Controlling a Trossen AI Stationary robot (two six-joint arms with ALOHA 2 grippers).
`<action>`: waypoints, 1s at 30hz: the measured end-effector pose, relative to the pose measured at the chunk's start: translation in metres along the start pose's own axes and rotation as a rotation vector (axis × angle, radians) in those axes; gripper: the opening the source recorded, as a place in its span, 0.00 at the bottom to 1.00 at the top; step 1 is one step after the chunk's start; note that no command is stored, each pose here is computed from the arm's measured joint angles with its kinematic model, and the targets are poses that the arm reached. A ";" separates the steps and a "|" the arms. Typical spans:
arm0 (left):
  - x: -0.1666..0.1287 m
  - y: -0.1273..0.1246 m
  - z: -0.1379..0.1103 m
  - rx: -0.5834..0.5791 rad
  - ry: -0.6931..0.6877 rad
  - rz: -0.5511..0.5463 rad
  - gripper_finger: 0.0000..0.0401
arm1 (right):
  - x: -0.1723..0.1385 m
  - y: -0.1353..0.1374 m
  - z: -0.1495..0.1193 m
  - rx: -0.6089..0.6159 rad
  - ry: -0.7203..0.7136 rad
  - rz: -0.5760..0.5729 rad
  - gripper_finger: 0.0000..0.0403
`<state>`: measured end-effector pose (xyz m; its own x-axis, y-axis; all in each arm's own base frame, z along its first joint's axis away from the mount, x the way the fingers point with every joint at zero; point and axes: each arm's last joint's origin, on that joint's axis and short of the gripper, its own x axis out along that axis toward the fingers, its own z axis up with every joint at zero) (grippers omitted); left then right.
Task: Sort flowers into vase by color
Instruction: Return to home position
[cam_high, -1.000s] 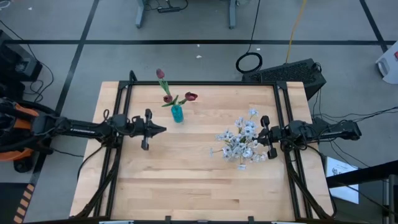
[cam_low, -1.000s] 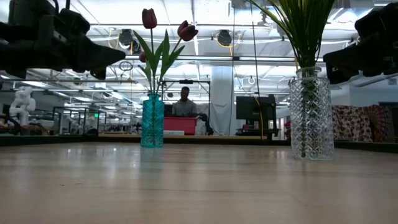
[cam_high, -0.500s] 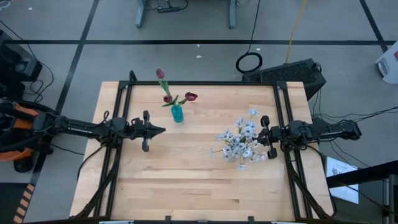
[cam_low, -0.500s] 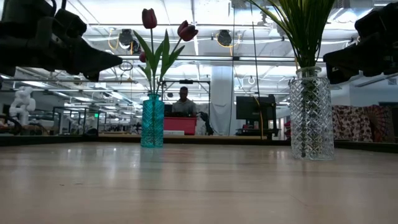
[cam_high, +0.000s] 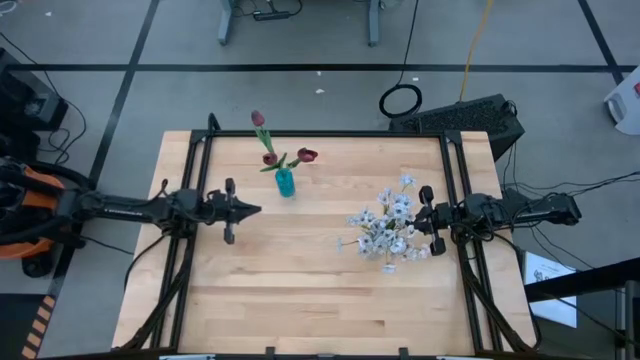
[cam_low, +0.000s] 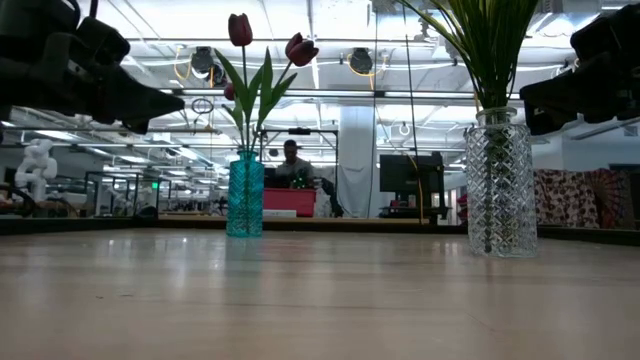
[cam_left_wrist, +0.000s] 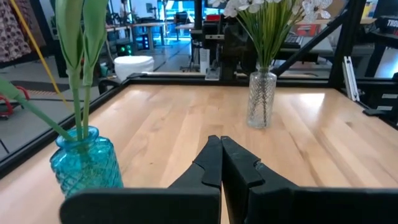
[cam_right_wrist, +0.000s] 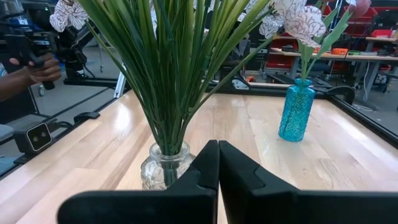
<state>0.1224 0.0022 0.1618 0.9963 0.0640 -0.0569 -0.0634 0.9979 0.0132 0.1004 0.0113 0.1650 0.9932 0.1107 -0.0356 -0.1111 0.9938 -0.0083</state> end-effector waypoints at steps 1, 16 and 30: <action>-0.001 0.000 0.000 0.000 0.004 0.000 0.00 | 0.000 0.000 0.000 0.000 0.000 0.000 0.00; -0.019 0.002 -0.002 -0.001 -0.002 0.017 0.00 | 0.000 0.000 0.000 0.000 0.000 0.000 0.00; -0.025 0.001 0.004 0.043 -0.082 -0.006 0.00 | 0.000 0.000 0.000 0.025 -0.005 -0.003 0.00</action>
<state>0.0974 0.0018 0.1670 0.9981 0.0557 0.0249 -0.0570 0.9968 0.0562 0.1005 0.0112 0.1653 0.9938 0.1073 -0.0306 -0.1068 0.9941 0.0169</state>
